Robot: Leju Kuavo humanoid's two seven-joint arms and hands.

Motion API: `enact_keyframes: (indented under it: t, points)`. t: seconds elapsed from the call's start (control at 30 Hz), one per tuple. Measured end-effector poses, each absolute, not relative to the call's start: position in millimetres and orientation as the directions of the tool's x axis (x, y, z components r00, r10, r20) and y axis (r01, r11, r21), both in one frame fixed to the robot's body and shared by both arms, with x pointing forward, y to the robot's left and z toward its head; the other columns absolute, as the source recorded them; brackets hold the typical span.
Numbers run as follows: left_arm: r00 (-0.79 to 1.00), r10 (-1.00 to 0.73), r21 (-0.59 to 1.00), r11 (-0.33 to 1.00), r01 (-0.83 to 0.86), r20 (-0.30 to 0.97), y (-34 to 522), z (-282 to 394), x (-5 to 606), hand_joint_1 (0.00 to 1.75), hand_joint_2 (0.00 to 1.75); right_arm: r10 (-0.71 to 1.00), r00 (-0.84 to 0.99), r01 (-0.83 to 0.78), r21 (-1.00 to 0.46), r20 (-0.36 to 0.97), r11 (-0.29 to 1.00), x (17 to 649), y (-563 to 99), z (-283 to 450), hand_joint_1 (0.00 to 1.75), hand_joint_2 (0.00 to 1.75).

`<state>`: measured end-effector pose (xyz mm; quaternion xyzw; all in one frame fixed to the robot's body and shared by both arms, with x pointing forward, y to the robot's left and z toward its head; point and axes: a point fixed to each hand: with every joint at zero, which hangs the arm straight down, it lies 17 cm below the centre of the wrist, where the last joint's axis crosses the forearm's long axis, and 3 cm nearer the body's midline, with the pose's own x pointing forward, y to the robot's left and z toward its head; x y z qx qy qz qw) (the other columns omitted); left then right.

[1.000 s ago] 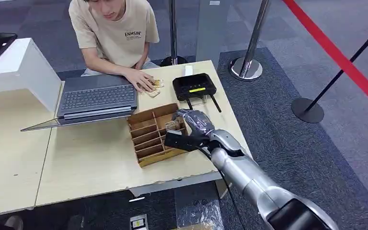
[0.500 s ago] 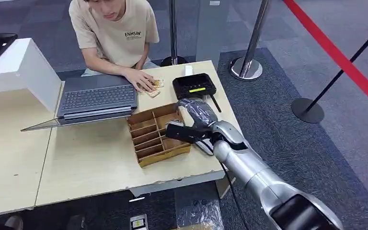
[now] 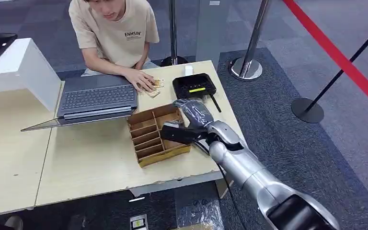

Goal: Pass the card to the sensor for recognition and then transmit it.

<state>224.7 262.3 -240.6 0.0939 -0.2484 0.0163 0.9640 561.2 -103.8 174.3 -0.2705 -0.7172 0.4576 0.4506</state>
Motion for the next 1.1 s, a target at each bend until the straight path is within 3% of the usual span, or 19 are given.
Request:
enact_keyframes:
  t: [0.3, 1.1]
  points:
    - [0.880, -0.025, 0.164, 0.985, -0.060, 0.473, 257.6, -240.9, 224.5, 0.00, 0.00, 0.798, -0.460, -0.033, -0.905, 0.390, 0.424, 561.4, -88.0, 175.2, 0.82, 1.75]
    - [0.881, -0.025, 0.119, 0.992, -0.035, 0.472, 248.4, -238.3, 233.0, 0.00, 0.00, 0.819, -0.441, -0.089, -0.926, 0.367, 0.367, 569.9, -84.9, 157.2, 0.82, 1.75]
